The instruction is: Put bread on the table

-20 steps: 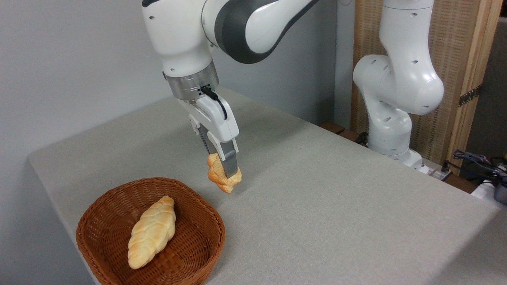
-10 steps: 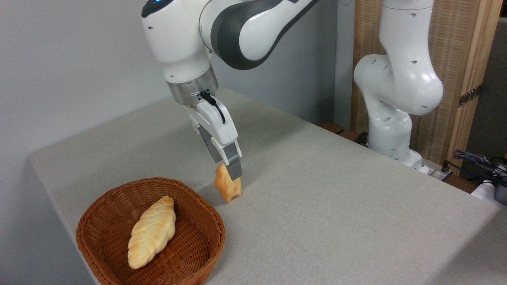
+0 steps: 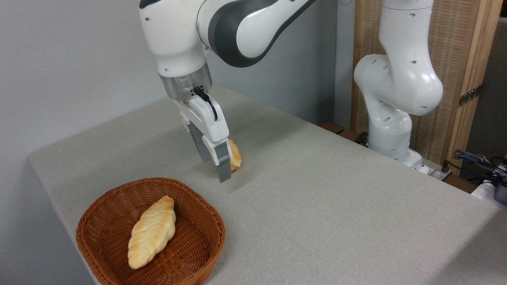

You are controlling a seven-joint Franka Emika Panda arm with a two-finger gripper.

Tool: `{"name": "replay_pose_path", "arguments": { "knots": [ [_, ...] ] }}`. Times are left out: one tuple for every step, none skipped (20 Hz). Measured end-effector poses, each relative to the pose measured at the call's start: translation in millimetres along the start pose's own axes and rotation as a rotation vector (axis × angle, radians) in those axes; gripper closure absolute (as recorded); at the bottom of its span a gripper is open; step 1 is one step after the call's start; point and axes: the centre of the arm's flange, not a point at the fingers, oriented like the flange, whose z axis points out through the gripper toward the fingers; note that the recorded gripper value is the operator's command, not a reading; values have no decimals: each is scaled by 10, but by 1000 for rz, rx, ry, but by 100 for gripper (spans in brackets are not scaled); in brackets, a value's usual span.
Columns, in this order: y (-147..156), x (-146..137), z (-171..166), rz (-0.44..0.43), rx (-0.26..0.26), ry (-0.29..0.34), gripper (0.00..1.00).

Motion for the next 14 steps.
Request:
{"name": "replay_pose_path", "arguments": {
  "knots": [
    [-44,-5,-80,-6,17,19,0],
    [-103,-33,-163,-17,32,37,0],
    [-176,-82,-249,-33,45,52,0],
    [-246,-137,-325,-49,54,64,0],
    [-305,-185,-387,-62,62,74,0],
    [-355,-226,-431,-73,69,82,0],
    [-396,-253,-463,-82,77,91,0],
    [-425,-260,-488,-86,90,103,0],
    [-444,-254,-504,-88,102,115,0],
    [-456,-246,-514,-91,112,124,0],
    [-474,-249,-522,-96,119,131,0],
    [-498,-268,-527,-102,122,135,0],
    [-522,-293,-531,-108,124,137,0],
    [-551,-325,-535,-116,124,138,0]
  ]
}}
